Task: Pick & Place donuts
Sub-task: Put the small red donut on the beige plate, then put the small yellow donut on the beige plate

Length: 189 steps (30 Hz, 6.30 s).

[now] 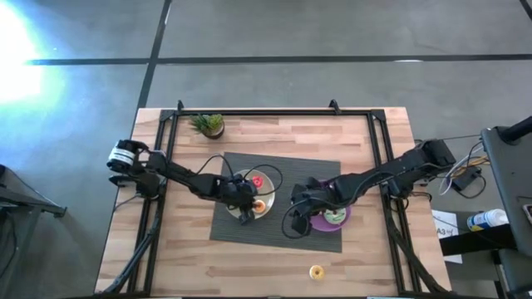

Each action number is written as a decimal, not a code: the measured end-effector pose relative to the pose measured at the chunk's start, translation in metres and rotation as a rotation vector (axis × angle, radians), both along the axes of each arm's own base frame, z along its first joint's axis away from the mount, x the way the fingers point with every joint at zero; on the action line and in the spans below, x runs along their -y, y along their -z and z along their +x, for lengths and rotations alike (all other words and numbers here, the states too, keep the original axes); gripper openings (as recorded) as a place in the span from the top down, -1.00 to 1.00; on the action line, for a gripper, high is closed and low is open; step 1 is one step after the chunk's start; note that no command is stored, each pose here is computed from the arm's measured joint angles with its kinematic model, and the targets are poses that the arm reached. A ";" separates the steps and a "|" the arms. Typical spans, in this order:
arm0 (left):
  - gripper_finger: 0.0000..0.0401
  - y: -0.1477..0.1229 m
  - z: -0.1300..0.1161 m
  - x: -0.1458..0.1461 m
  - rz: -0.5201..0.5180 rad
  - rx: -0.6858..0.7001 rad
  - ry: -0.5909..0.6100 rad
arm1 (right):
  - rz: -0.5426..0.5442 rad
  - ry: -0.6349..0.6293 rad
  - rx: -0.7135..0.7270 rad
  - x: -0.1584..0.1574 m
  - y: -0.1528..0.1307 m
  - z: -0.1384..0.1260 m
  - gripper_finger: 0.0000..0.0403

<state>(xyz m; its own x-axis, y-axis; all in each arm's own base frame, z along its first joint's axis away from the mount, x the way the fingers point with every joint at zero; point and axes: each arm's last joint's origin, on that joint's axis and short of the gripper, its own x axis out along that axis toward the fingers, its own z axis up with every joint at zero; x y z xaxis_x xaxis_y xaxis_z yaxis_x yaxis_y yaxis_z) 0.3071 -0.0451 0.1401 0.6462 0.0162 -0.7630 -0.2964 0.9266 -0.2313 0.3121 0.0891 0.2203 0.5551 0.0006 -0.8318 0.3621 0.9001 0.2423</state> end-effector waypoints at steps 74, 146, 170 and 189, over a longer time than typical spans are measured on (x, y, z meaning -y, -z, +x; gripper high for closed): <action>0.50 -0.108 0.020 -0.057 -0.560 0.488 0.073 | -0.847 -0.615 0.167 -0.007 -0.053 0.018 0.58; 0.05 -0.152 -0.108 0.002 0.118 0.360 -0.276 | -0.050 -0.437 -0.283 0.009 -0.013 0.020 0.08; 0.05 -0.151 -0.107 0.005 0.120 0.336 -0.172 | 0.054 -0.493 -0.366 -0.153 0.063 -0.014 0.08; 0.05 -0.149 -0.110 0.010 0.109 0.316 -0.163 | 0.044 -0.411 -0.355 -0.132 0.058 0.000 0.92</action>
